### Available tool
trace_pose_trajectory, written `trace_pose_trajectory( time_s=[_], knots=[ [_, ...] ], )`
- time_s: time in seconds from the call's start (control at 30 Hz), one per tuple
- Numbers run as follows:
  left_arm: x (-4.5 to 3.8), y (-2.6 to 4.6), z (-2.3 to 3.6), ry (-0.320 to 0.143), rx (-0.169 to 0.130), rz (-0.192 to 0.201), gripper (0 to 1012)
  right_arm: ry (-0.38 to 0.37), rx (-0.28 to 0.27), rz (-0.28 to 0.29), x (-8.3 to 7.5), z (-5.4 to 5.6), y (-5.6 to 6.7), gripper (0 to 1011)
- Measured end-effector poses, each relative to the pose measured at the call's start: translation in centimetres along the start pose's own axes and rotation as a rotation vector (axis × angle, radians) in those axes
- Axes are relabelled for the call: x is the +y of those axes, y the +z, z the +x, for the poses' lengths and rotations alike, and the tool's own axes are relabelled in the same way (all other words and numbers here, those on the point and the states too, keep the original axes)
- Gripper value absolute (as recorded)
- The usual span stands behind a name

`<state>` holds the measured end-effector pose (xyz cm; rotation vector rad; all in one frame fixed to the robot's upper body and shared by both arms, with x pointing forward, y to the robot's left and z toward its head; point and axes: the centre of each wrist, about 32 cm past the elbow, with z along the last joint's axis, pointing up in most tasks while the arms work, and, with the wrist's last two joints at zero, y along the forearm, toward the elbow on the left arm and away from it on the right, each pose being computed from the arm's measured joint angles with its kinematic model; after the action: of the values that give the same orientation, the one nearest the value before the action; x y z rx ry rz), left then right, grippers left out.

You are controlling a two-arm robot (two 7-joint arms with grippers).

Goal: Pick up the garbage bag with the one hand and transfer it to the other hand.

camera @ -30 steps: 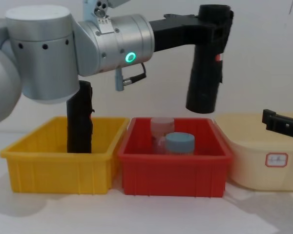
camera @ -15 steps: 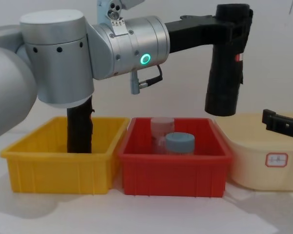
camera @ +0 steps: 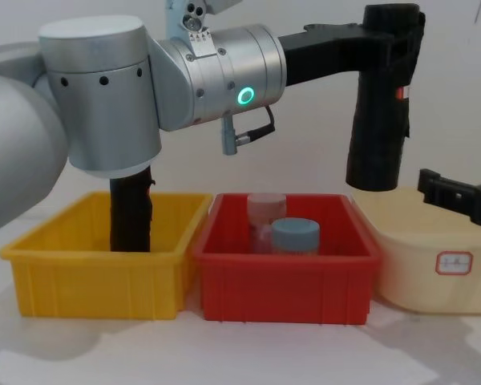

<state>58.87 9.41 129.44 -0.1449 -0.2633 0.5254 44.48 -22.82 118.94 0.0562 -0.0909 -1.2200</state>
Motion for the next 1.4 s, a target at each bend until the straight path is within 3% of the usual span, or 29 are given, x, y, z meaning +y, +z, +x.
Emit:
trace_pose_trajectory(
  time_s=[0.37,0.83,1.4],
  knots=[
    [-0.06,0.02,-0.07,-0.004,0.004,-0.002,378,0.008,0.014,0.023,1.4,-1.5,0.3,1000],
    [-0.12,0.02,-0.13,-0.007,0.006,-0.004,378,0.001,0.017,-0.019,3.4,-3.3,0.5,1000],
    [-0.11,0.02,-0.12,-0.007,0.007,-0.004,378,-0.034,0.005,-0.044,5.8,-4.3,0.6,1000]
  ],
)
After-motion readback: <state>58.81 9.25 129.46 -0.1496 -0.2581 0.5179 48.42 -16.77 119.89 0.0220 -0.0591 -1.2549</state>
